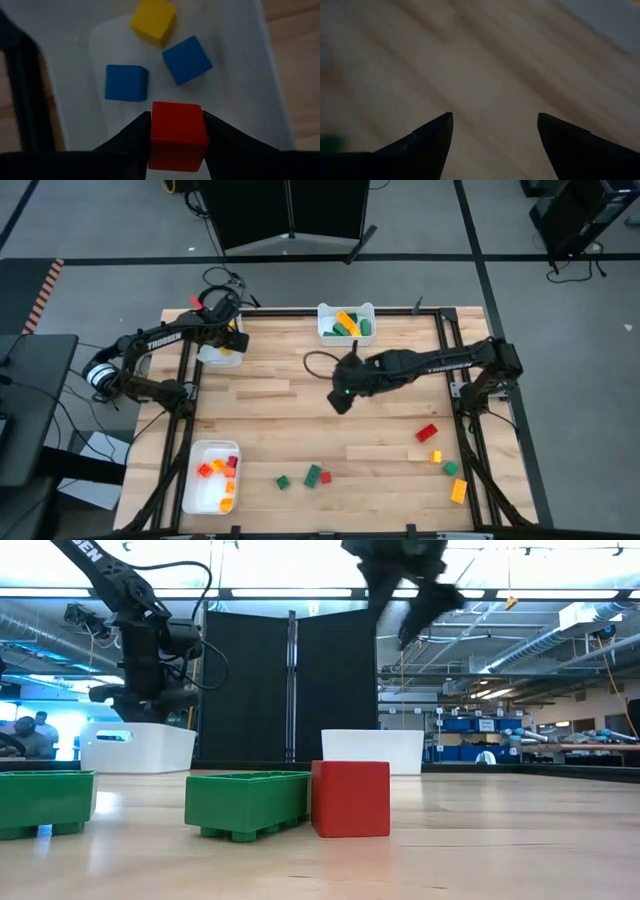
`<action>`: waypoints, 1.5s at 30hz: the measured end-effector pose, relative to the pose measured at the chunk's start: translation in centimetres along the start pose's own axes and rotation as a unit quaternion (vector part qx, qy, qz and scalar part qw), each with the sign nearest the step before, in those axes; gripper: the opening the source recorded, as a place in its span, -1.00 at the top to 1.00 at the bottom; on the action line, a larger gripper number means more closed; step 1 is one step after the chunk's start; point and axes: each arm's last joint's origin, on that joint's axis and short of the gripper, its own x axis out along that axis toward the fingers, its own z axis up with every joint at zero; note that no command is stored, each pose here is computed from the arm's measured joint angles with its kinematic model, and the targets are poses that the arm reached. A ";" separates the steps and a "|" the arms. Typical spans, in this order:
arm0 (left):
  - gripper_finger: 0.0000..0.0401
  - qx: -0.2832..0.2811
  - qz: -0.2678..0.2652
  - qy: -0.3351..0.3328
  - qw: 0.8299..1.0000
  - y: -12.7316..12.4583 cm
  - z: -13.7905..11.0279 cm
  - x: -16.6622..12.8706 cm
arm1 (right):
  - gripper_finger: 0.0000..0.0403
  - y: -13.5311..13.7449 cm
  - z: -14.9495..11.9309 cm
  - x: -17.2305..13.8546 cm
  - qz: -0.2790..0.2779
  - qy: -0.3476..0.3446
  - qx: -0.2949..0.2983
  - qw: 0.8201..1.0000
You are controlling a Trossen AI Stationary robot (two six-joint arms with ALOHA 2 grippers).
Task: Sort blocks by size
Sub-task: Put the red block into the top left white bin, then put the green 8 stud game piece into the top right white bin
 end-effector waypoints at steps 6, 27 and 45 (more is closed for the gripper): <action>0.19 0.008 -0.028 0.005 1.000 -0.2 0.1 0.0 | -0.49 -0.9 -2.8 -0.9 -0.135 -0.006 0.017 0.991; -0.43 0.010 -0.059 0.006 0.998 -0.5 0.5 -0.4 | -0.49 -1.9 -10.7 -2.0 -0.228 -0.023 0.097 0.969; -0.43 0.189 -0.062 -0.112 0.974 -0.2 4.4 -13.1 | -0.50 -1.5 -14.7 -0.5 -0.165 -0.015 0.259 0.951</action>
